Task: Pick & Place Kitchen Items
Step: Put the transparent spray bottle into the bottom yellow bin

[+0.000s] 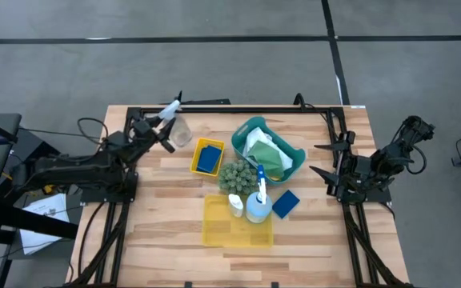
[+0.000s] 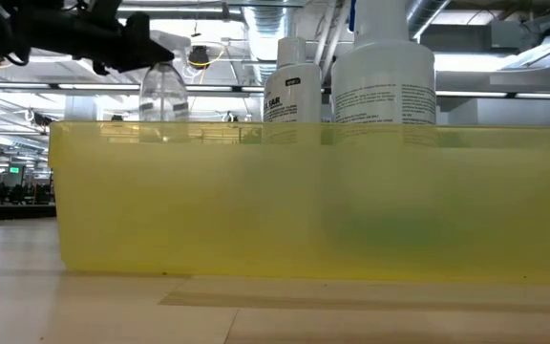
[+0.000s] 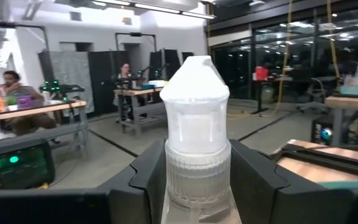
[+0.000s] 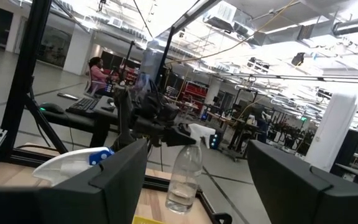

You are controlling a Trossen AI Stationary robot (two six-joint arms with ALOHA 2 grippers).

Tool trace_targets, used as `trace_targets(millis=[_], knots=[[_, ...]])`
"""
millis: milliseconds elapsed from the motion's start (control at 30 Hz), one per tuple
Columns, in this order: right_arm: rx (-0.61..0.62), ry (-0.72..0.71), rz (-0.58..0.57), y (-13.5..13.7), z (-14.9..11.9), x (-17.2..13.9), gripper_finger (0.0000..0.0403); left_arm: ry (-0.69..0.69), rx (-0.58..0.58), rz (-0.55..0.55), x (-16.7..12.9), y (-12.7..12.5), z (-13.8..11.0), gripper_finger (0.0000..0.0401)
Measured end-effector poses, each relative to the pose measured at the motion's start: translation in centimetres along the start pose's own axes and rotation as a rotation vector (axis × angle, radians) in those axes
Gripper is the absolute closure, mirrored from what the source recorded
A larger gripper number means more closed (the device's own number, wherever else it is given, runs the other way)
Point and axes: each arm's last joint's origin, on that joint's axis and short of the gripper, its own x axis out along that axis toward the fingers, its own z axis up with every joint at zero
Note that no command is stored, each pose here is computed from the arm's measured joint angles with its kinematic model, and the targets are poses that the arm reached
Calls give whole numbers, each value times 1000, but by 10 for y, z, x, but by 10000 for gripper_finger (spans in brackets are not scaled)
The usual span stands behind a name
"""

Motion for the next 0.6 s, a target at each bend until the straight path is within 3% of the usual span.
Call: trace_targets(millis=[267, 600], knots=[[0, 0, 0, 0, 0, 0, 135, -15, -12, -159, -11, -3, 5, 268], [0, 0, 1, 0, 0, 0, 135, 17, -136, -405, -13, -10, 18, 268]])
